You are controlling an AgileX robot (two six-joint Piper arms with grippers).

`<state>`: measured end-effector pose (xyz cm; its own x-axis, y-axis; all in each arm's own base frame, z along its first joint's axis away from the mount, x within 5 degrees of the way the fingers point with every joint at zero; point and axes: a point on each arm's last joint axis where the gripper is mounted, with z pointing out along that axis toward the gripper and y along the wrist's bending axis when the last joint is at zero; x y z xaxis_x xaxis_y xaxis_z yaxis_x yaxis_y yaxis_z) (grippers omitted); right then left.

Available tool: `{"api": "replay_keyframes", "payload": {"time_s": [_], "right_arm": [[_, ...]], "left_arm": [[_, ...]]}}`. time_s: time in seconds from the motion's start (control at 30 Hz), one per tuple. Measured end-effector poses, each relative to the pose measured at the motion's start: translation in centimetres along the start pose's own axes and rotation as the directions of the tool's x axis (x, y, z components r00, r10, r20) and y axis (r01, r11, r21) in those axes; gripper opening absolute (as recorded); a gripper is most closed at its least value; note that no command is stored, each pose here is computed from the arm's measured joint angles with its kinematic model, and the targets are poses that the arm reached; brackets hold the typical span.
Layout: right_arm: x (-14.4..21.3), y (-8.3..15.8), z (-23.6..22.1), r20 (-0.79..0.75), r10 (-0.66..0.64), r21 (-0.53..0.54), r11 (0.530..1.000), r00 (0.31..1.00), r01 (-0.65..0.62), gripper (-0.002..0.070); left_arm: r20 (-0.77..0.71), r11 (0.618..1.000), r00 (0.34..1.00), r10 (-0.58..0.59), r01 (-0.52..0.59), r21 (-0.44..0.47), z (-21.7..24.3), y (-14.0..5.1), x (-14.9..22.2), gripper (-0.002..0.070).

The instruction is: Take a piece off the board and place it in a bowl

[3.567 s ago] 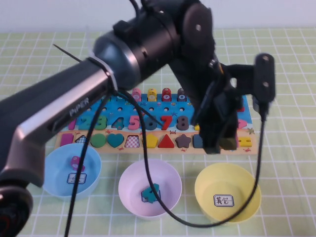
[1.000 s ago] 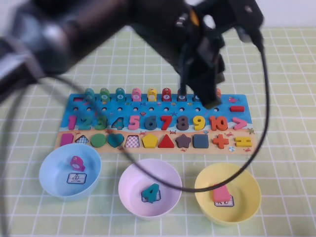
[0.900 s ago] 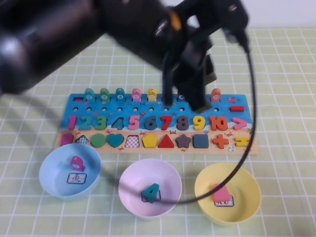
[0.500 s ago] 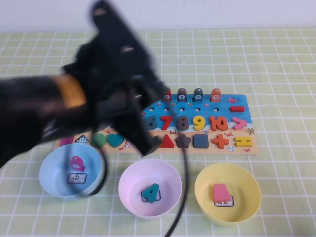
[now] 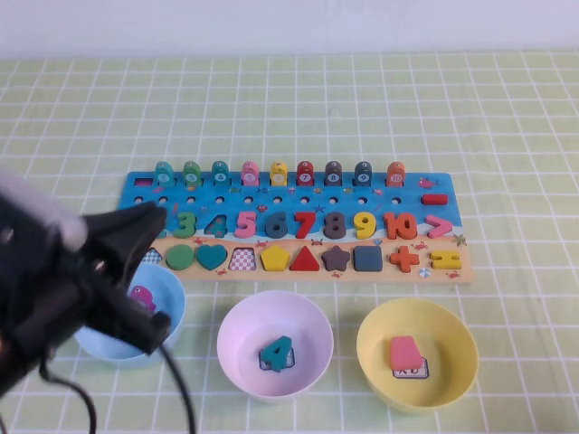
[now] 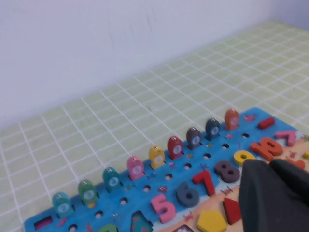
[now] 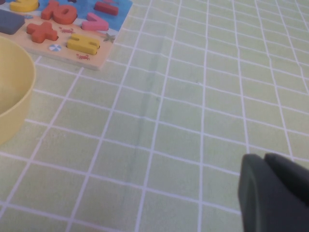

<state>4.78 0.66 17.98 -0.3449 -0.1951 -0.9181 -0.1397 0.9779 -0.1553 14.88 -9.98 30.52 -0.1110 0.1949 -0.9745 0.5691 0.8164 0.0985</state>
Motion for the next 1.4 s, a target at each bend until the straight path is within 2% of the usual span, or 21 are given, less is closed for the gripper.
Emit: {"api": "replay_keyframes", "payload": {"time_s": [0.13, 0.27, 0.47, 0.57, 0.63, 0.7, 1.0, 1.17, 1.4], "right_arm": [[0.0, 0.0, 0.0, 0.0, 0.0, 0.0, 1.0, 1.0, 0.0, -0.0018], [0.0, 0.0, 0.0, 0.0, 0.0, 0.0, 1.0, 1.0, 0.0, -0.0018], [0.0, 0.0, 0.0, 0.0, 0.0, 0.0, 1.0, 1.0, 0.0, -0.0018], [0.0, 0.0, 0.0, 0.0, 0.0, 0.0, 1.0, 1.0, 0.0, -0.0018], [0.0, 0.0, 0.0, 0.0, 0.0, 0.0, 1.0, 1.0, 0.0, -0.0018], [0.0, 0.0, 0.0, 0.0, 0.0, 0.0, 1.0, 1.0, 0.0, -0.0018], [0.0, 0.0, 0.0, 0.0, 0.0, 0.0, 1.0, 1.0, 0.0, -0.0018], [0.0, 0.0, 0.0, 0.0, 0.0, 0.0, 1.0, 1.0, 0.0, -0.0018], [0.0, 0.0, 0.0, 0.0, 0.0, 0.0, 1.0, 1.0, 0.0, -0.0018]], "left_arm": [[0.17, 0.997, 0.985, -0.006, 0.02, -0.081, -1.6, 0.2, 4.1, -0.0003], [0.334, 0.989, 0.942, 0.029, 0.021, -0.146, -4.1, 0.3, 7.7, -0.0003], [0.4, 0.977, 0.916, -0.035, 0.117, -0.181, -6.2, 0.7, 9.5, -0.0003], [0.372, 0.971, 0.926, -0.065, 0.144, -0.189, -6.7, 0.8, 9.9, -0.0003], [0.346, 0.971, 0.937, -0.047, 0.124, -0.205, -7.1, 0.9, 10.2, -0.0003], [0.303, 0.969, 0.953, -0.018, 0.091, -0.229, -7.4, 0.9, 10.6, -0.0003], [0.177, 0.933, 0.984, -0.012, 0.075, -0.352, -9.1, 1.2, 12.3, -0.0003], [0.072, 0.905, 0.989, -0.126, 0.144, -0.399, -9.5, 1.3, 13.8, -0.0003], [-0.031, 0.905, 0.99, -0.14, 0.115, -0.41, -9.5, 1.2, 14.8, -0.0003]]}}
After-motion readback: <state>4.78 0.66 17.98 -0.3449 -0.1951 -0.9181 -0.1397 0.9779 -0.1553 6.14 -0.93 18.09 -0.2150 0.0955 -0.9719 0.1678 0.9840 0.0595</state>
